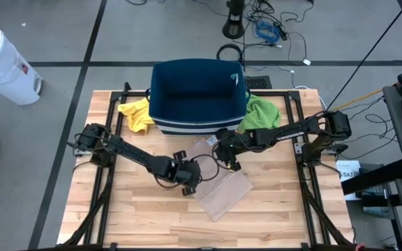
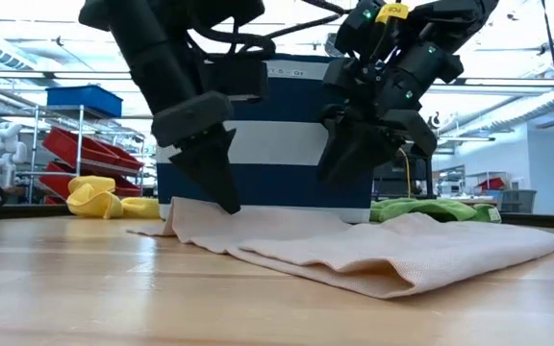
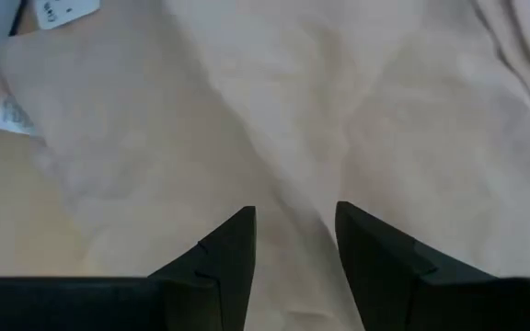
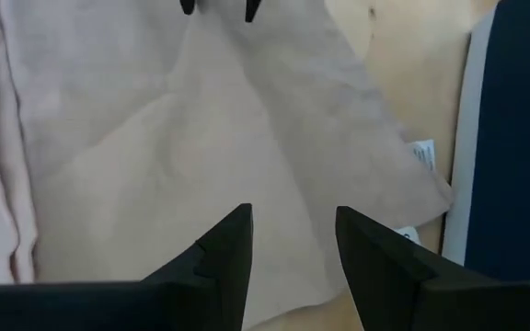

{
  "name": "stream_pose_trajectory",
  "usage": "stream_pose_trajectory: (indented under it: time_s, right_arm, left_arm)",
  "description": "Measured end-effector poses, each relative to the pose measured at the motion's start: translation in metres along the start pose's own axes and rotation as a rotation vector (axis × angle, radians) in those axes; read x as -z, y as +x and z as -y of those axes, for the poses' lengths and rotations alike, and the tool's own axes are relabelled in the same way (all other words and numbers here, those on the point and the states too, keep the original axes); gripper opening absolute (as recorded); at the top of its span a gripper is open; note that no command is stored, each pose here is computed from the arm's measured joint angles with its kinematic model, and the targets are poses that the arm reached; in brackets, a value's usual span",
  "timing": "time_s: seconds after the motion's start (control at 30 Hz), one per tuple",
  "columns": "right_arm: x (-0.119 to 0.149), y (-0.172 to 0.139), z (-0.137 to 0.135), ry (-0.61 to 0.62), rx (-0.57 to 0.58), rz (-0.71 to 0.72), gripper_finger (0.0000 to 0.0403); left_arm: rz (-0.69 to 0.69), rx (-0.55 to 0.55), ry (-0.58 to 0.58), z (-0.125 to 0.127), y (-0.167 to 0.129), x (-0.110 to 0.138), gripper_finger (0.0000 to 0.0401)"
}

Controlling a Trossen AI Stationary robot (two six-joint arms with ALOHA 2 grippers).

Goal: Fold towel
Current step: Fold the brown towel

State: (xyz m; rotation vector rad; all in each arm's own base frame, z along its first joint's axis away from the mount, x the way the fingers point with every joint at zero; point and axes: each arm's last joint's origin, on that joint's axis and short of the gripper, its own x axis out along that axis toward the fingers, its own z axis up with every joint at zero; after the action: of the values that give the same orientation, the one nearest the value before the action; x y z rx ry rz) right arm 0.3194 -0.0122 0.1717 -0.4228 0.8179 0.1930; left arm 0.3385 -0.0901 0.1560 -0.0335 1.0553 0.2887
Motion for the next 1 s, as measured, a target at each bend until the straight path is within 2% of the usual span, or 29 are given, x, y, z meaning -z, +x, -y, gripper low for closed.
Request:
stream_pose_trajectory:
  time_s: [0.37,0.57,0.67,0.87,1.0]
  right_arm:
    - [0.001,0.002,0.0,-0.027,-0.003,-0.005,0.0146]
    - [0.007,0.014,-0.004,-0.037,-0.03,-0.044,0.0146]
    - [0.01,0.017,-0.004,-0.043,-0.038,-0.055,0.0146]
    - [0.01,0.017,-0.001,-0.056,-0.02,-0.046,0.0146]
    - [0.011,0.017,0.002,-0.048,-0.028,-0.043,0.0146]
  left_arm:
    - [0.0,0.005,0.005,0.001,0.0,0.0,0.0158]
    - [-0.051,0.096,0.004,-0.005,0.003,-0.002,0.0152]
    - [-0.055,0.104,0.028,-0.007,0.004,-0.003,0.0123]
    - [-0.028,0.127,0.109,-0.006,0.004,-0.005,0.002]
    - [0.0,0.132,0.156,-0.002,0.003,-0.006,0.0006]
